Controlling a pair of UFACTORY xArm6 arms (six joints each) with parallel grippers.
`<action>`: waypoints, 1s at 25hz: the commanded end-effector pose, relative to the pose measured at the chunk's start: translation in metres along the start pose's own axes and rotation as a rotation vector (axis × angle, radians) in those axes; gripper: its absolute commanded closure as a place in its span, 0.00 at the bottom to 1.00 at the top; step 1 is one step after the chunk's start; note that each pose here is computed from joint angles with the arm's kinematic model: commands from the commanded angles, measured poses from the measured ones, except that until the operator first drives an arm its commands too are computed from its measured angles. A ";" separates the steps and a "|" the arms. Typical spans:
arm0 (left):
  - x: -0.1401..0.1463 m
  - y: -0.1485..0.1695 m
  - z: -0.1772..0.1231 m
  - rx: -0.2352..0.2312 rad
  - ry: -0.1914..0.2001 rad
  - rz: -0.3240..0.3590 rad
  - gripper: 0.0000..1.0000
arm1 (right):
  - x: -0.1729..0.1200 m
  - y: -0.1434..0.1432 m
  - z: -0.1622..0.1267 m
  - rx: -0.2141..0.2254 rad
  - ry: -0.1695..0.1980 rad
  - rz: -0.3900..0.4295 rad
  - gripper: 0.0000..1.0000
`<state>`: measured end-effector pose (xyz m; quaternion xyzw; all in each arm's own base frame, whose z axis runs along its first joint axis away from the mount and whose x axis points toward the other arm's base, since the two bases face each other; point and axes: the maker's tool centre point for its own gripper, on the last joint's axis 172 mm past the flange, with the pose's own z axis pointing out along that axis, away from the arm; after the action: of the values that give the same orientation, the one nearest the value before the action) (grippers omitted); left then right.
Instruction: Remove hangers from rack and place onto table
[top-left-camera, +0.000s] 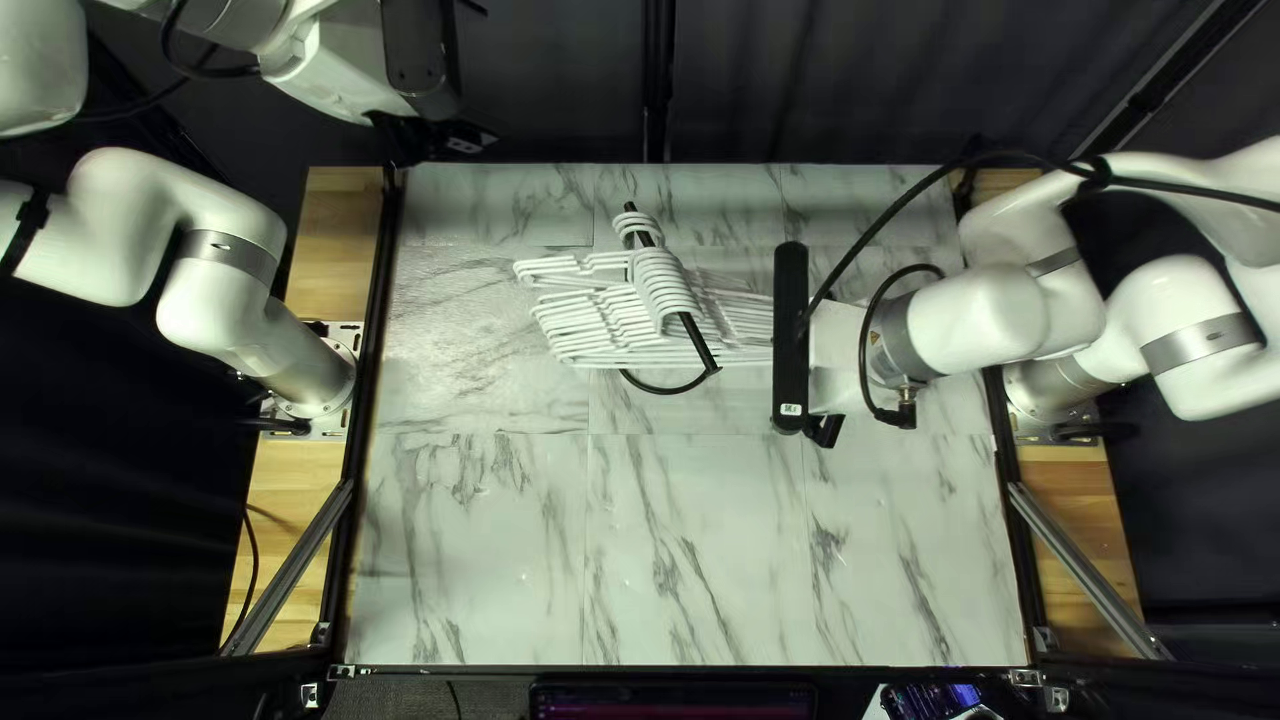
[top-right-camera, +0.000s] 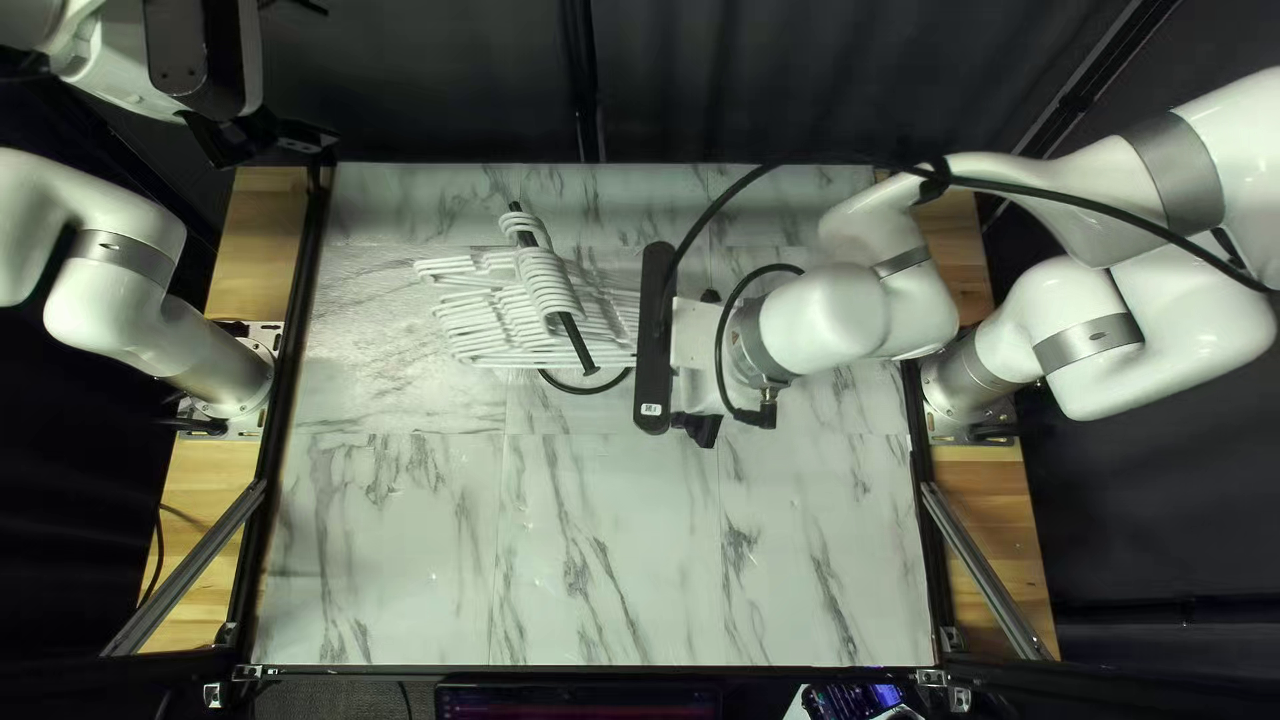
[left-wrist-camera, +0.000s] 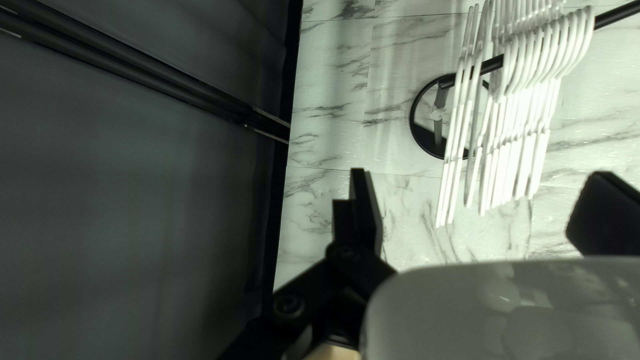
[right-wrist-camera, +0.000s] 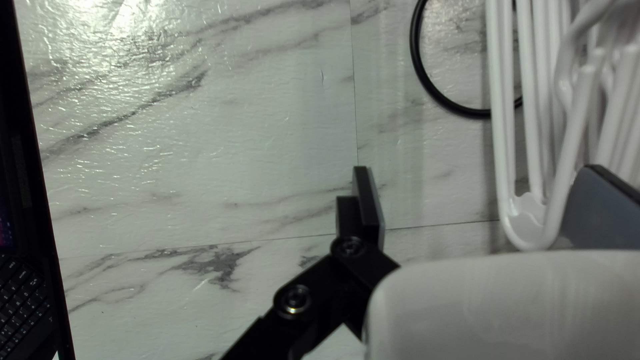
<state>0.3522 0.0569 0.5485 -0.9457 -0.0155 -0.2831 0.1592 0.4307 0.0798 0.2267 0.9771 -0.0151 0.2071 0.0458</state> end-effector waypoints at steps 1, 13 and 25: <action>0.000 0.000 0.000 0.000 0.000 0.000 0.00 | 0.000 0.000 0.001 0.002 0.000 0.002 0.00; 0.000 0.000 0.000 0.000 0.000 0.000 0.00 | 0.007 -0.007 0.003 0.004 -0.001 -0.010 0.00; 0.000 0.000 0.000 0.000 0.000 0.000 0.00 | 0.009 -0.012 0.009 0.013 -0.006 -0.021 0.00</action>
<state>0.3522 0.0569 0.5485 -0.9457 -0.0155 -0.2831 0.1592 0.4422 0.0898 0.2219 0.9780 -0.0047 0.2042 0.0428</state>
